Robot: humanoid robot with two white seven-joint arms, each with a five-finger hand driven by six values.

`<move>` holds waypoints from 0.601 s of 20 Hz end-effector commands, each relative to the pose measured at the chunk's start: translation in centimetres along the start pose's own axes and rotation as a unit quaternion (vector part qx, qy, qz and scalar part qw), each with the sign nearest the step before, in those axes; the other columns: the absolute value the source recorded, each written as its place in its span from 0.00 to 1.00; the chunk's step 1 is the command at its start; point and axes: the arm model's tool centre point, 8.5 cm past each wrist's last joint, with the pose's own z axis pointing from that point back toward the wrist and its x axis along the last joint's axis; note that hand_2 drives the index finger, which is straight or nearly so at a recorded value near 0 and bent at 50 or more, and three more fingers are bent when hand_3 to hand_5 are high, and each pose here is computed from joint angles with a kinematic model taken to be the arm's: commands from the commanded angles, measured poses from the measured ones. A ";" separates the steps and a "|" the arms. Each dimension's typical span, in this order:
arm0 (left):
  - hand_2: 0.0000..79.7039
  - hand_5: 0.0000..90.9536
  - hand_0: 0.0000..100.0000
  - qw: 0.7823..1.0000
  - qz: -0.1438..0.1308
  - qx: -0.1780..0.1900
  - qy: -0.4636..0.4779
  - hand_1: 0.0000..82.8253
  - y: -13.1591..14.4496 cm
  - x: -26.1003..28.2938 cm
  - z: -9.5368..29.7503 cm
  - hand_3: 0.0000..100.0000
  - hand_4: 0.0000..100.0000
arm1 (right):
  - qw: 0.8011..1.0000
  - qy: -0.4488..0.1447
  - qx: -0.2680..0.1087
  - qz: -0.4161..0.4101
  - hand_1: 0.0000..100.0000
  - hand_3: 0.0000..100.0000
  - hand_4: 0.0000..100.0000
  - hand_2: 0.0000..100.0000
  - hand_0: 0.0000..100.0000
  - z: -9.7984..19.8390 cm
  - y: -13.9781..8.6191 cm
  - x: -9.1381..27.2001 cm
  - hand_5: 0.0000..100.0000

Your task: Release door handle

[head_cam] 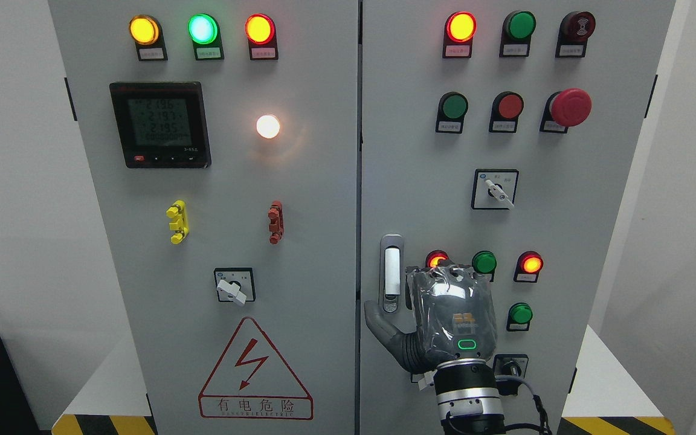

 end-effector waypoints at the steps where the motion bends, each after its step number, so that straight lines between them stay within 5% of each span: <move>1: 0.06 0.00 0.00 1.000 0.000 0.000 0.000 0.00 0.0 0.0 0.0 0.11 0.00 | 1.000 0.007 0.012 0.003 0.36 0.98 0.75 0.77 0.18 -0.3 0.9 -0.4 0.68; 12: 0.06 0.00 0.00 1.000 0.000 0.000 0.000 0.00 0.0 0.0 0.0 0.11 0.00 | 1.000 0.016 0.006 0.002 0.35 0.98 0.74 0.77 0.23 -1.1 0.6 -1.0 0.68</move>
